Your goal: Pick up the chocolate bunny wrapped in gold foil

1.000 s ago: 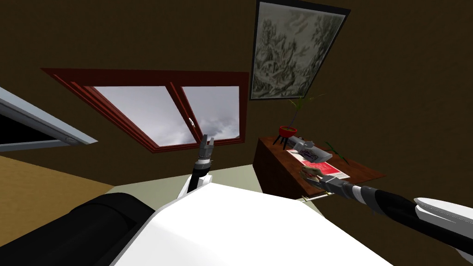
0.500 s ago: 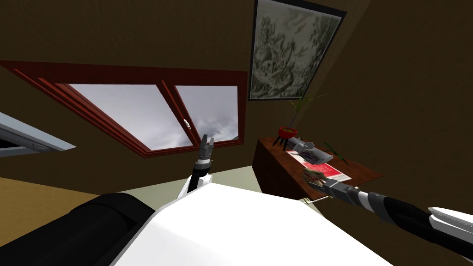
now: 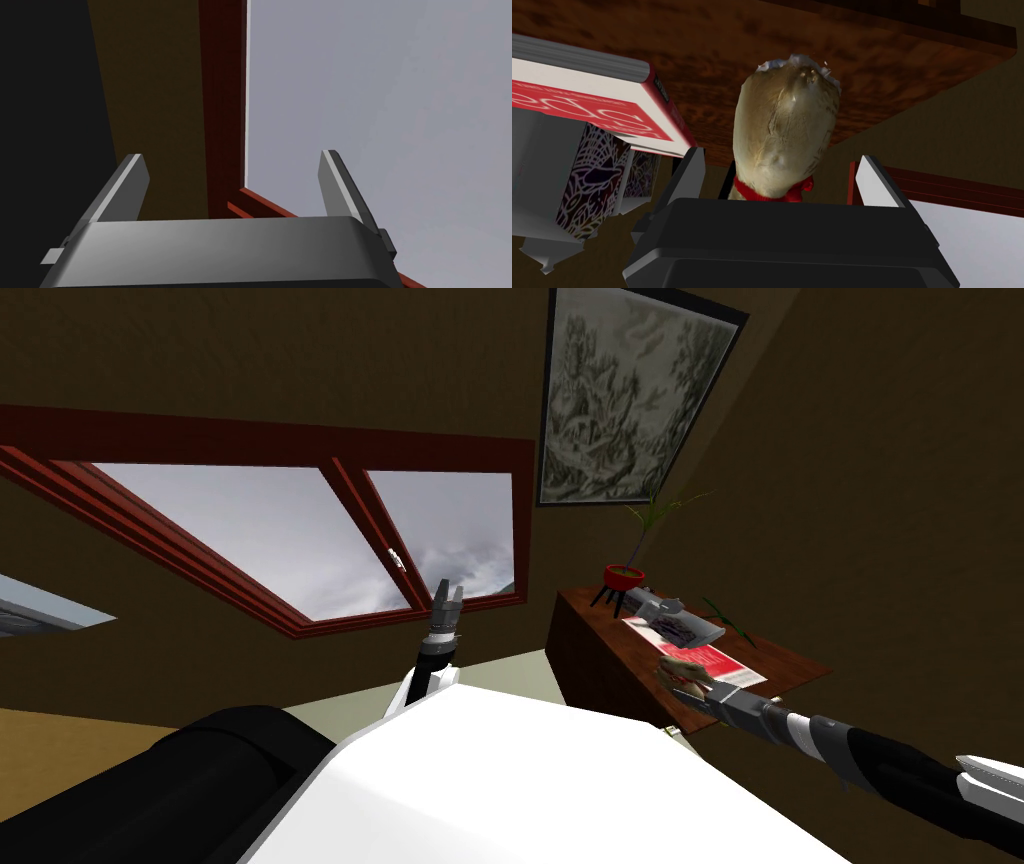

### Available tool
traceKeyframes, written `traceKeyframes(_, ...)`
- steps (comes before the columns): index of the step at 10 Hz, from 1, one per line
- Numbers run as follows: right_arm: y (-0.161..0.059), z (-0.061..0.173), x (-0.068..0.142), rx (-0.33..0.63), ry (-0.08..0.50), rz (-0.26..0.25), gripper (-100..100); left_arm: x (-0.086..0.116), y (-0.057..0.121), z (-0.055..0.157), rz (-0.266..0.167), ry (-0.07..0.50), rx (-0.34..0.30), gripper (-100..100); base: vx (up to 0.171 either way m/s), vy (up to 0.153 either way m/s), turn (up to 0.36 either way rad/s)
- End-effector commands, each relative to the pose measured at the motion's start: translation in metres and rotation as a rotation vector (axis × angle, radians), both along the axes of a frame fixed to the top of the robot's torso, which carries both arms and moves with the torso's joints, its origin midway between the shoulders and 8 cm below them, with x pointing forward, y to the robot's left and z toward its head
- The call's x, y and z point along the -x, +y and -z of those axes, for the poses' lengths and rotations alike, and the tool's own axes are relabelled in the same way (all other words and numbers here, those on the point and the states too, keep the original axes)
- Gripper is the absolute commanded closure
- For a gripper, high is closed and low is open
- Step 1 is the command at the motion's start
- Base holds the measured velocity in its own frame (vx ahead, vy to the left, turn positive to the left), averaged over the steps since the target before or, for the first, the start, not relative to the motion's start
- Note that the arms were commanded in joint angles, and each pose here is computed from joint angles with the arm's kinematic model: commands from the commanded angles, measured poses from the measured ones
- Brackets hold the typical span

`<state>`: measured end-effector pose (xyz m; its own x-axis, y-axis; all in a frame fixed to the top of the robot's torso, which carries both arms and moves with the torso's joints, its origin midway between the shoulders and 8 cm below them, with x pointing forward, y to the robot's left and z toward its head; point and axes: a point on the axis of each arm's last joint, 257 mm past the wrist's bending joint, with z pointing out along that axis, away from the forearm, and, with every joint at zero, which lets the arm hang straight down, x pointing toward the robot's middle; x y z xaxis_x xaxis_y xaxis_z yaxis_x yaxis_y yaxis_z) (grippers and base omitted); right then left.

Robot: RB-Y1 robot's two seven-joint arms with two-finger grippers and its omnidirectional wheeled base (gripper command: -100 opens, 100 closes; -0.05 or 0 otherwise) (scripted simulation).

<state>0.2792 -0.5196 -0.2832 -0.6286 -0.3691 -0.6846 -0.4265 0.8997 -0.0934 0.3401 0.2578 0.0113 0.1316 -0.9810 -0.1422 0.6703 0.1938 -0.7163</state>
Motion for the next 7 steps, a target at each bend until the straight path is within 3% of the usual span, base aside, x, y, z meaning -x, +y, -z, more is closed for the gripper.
traceKeyframes(1,0.0,0.0,0.0,0.0,0.0,0.0,-100,0.0,0.0,0.0,0.0,0.0,0.0,0,0.03,0.011,-0.015)
traceKeyframes(2,0.0002,0.0001,0.0004,0.001,-0.001,-0.003,100,0.0,0.0,0.0,0.0,0.0,0.0,0,0.0,0.0,0.0)
traceKeyframes(6,-0.0002,-0.0004,-0.0002,0.002,-0.002,-0.003,100,0.0,0.0,0.0,0.0,0.0,0.0,0,0.0,0.0,0.0)
traceKeyframes(7,-0.0002,-0.0004,-0.0003,0.002,-0.002,-0.003,0,0.0,0.0,0.0,0.0,0.0,0.0,0,0.0,0.0,0.0)
